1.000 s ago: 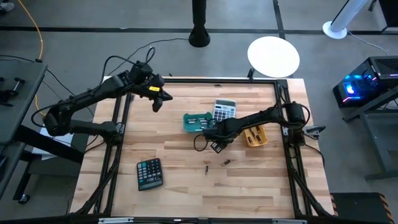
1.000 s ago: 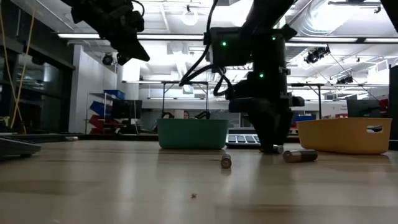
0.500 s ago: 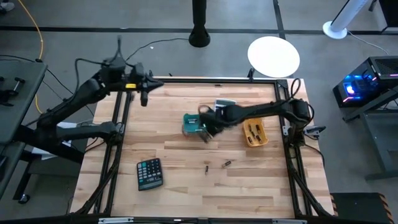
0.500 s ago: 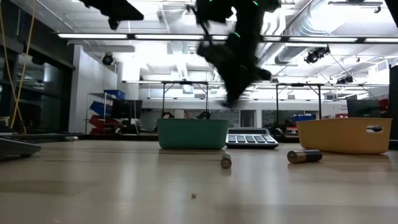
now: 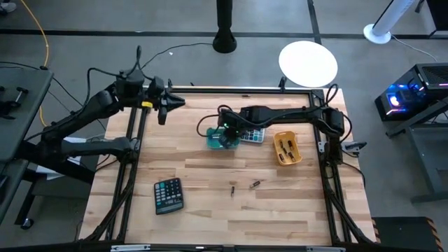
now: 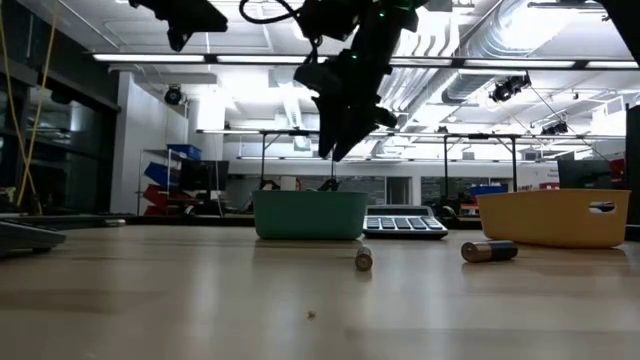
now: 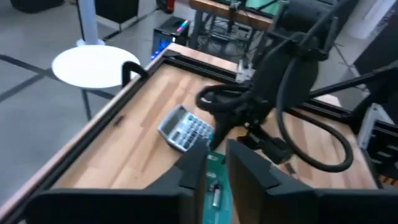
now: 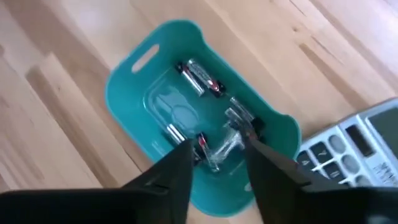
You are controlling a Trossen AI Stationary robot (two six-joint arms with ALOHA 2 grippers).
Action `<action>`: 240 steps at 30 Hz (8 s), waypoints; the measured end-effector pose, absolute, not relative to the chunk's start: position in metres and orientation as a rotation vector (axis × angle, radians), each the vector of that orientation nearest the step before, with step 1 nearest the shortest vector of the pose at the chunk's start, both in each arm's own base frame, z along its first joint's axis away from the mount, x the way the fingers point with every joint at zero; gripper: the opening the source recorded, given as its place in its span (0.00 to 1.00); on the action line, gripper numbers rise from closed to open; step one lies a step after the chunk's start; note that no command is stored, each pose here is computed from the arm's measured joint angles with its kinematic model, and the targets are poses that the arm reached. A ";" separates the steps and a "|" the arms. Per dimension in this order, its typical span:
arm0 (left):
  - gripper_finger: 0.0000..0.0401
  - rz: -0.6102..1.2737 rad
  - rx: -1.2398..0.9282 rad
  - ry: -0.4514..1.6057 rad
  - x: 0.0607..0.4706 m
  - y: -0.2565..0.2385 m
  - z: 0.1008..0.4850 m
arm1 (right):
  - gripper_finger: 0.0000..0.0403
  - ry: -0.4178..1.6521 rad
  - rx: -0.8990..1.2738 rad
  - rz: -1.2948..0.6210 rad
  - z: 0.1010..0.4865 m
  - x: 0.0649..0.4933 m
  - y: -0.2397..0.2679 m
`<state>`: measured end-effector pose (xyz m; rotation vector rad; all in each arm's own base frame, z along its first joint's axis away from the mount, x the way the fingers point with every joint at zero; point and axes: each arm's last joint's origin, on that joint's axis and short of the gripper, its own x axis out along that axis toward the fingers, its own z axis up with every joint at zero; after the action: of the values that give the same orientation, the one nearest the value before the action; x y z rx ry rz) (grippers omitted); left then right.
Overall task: Sort batteries
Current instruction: Put the silver battery into the blue bin, then put the black battery into the yellow bin
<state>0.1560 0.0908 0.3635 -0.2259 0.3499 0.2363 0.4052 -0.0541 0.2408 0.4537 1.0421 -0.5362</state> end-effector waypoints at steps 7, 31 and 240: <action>0.34 0.202 -0.281 0.430 0.182 0.065 0.354 | 0.47 1.265 0.257 -0.358 0.240 0.389 -0.032; 0.41 0.295 -0.381 0.449 0.260 -0.034 0.317 | 0.48 1.351 -0.225 0.109 0.160 0.312 0.123; 0.33 0.503 -0.427 0.535 0.250 0.217 0.408 | 0.49 1.423 0.161 -0.302 0.174 0.377 -0.297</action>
<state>0.2501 0.2174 0.4077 -0.4270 0.5353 0.5030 0.3769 -0.2971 0.1743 0.1611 1.4228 -0.3023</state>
